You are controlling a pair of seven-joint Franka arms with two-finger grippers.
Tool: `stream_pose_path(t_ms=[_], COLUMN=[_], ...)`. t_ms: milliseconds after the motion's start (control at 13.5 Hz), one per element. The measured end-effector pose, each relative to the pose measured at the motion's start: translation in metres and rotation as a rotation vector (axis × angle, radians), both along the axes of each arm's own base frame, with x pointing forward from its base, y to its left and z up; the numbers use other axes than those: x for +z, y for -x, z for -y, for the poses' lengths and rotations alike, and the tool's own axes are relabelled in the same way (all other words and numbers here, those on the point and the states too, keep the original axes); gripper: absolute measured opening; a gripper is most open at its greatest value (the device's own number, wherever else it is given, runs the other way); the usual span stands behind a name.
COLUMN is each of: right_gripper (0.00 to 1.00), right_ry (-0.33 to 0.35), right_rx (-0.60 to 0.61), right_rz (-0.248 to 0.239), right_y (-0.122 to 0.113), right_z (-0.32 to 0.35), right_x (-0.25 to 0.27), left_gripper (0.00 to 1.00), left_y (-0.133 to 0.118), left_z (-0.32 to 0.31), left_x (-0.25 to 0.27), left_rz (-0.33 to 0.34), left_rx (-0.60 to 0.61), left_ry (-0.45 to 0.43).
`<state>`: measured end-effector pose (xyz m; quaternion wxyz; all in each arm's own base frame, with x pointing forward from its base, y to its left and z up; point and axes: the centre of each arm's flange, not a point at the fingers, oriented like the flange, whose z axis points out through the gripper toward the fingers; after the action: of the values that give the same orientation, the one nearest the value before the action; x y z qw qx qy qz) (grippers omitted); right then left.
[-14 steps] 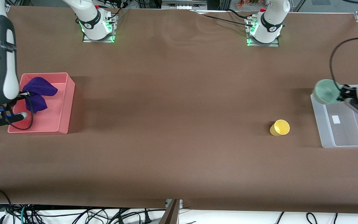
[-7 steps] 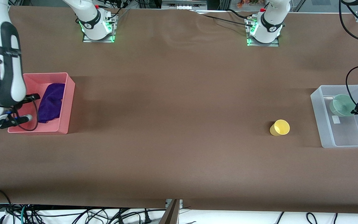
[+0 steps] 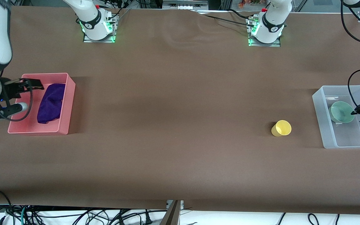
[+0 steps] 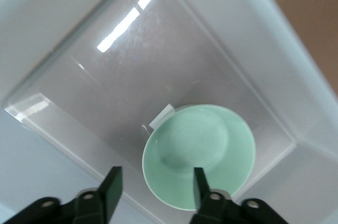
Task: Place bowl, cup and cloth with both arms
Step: 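Release the bowl in the clear bin and raise the left gripper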
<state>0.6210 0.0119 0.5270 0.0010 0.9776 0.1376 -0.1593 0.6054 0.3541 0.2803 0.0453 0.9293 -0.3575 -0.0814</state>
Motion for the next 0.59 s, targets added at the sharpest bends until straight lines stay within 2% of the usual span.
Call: stream_pose_path(t_ms=[221,295,517,591], right_gripper=[1.00,1.00,1.00,1.00], right_ry=[0.031,0.033,0.019,0.018], right_rx=[-0.060,-0.066,-0.093,-0.102], right_rz=[0.057,0.094,0.263,0.287], right_y=[0.013,0.015,0.020,0.023], right_z=[-0.042,-0.042,-0.025,-0.020], right_x=[0.032,0.047,0.098,0.108], left_gripper=[1.00,1.00,1.00,1.00], left_y=[-0.035,-0.047,-0.070,-0.073], left_z=[0.078,0.113,0.212,0.237], left_x=[0.063,0.078,0.078,0.066], left_rz=[0.027,0.036,0.021,0.001], left_rx=[-0.001,0.031,0.214,0.280], left_ry=[-0.003,-0.013,-0.022,-0.023])
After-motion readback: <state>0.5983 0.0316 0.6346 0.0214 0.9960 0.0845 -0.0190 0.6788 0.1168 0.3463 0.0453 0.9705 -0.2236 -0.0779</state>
